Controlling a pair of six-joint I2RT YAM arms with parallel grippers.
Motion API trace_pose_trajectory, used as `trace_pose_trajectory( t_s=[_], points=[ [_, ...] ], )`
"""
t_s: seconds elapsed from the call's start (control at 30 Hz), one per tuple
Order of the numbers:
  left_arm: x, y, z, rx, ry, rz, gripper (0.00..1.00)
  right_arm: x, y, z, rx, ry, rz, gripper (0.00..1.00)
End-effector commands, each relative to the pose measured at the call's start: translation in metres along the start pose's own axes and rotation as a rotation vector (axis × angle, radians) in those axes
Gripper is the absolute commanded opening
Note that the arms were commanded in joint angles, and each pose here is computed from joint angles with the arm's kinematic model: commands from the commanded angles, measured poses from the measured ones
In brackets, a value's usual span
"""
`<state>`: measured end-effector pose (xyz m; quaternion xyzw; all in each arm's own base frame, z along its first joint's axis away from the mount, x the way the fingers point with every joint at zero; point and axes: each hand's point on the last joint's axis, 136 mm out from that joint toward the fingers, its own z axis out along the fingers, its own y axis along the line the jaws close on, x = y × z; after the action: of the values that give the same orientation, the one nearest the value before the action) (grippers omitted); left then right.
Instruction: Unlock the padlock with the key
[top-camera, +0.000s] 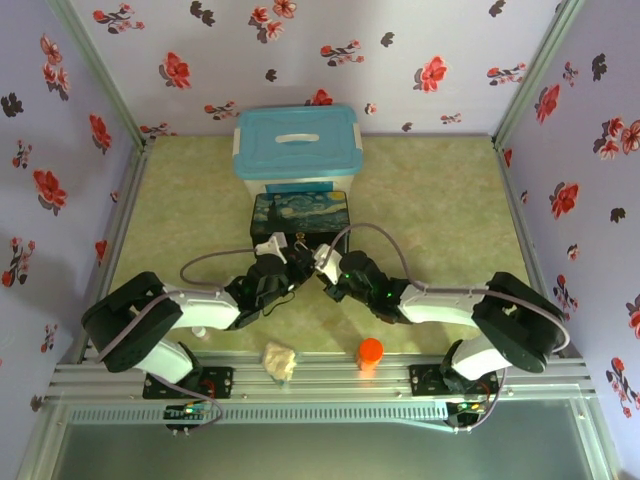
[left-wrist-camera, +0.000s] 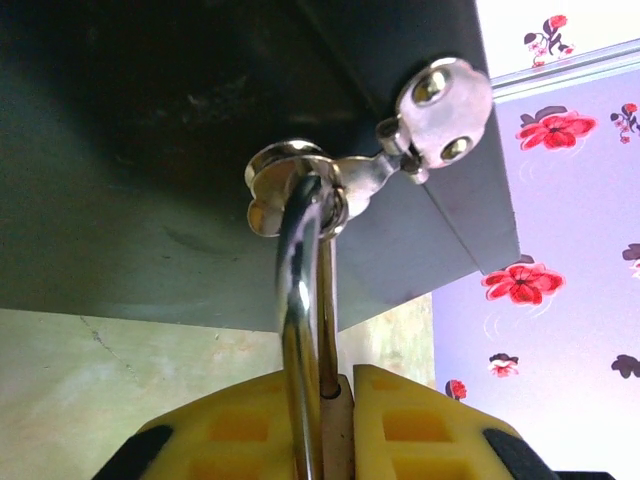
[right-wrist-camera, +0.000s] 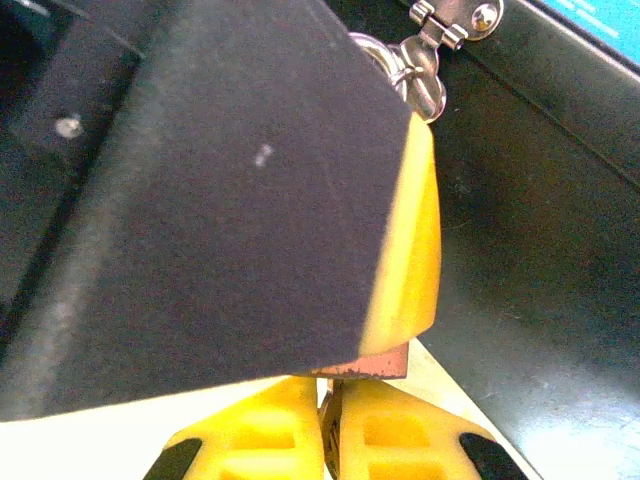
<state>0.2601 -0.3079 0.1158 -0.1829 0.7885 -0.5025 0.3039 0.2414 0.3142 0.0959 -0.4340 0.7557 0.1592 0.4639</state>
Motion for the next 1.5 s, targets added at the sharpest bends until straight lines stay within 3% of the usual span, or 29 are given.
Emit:
trace_pose_trajectory(
  t_s=[0.0,0.13,0.2,0.23,0.47,0.57,0.87,1.0,1.23,1.47],
  points=[
    [0.001,-0.029,-0.008,0.109,0.002,-0.011,0.0,-0.025,0.004,-0.008,-0.062,-0.083,0.097,0.03],
    [0.003,-0.021,-0.008,0.087,0.007,-0.01,0.0,-0.016,0.005,-0.007,-0.062,-0.055,0.1,0.11],
    [0.004,-0.014,-0.01,0.061,0.011,-0.004,0.0,-0.01,0.005,-0.009,-0.061,-0.035,0.122,0.27],
    [0.004,-0.011,-0.01,0.047,0.013,0.002,0.0,-0.007,0.005,-0.011,-0.059,-0.035,0.133,0.31],
    [0.01,0.008,-0.014,-0.041,0.047,0.056,0.0,0.004,0.012,-0.027,-0.136,-0.05,0.264,0.43],
    [0.016,0.019,-0.012,-0.074,0.076,0.059,0.0,0.001,0.002,-0.033,-0.101,-0.072,0.347,0.47],
    [0.029,0.038,-0.008,-0.132,0.138,0.067,0.02,0.007,-0.034,-0.024,0.114,-0.024,0.518,0.48],
    [0.036,0.055,-0.007,-0.23,0.198,0.127,0.03,0.021,-0.047,-0.019,0.214,0.013,0.571,0.45],
    [0.037,0.077,-0.019,-0.333,0.232,0.206,0.09,0.029,-0.05,-0.017,0.25,0.04,0.573,0.46],
    [0.029,0.098,-0.032,-0.519,0.279,0.373,0.15,0.031,-0.051,-0.016,0.261,0.044,0.577,0.45]
  ],
)
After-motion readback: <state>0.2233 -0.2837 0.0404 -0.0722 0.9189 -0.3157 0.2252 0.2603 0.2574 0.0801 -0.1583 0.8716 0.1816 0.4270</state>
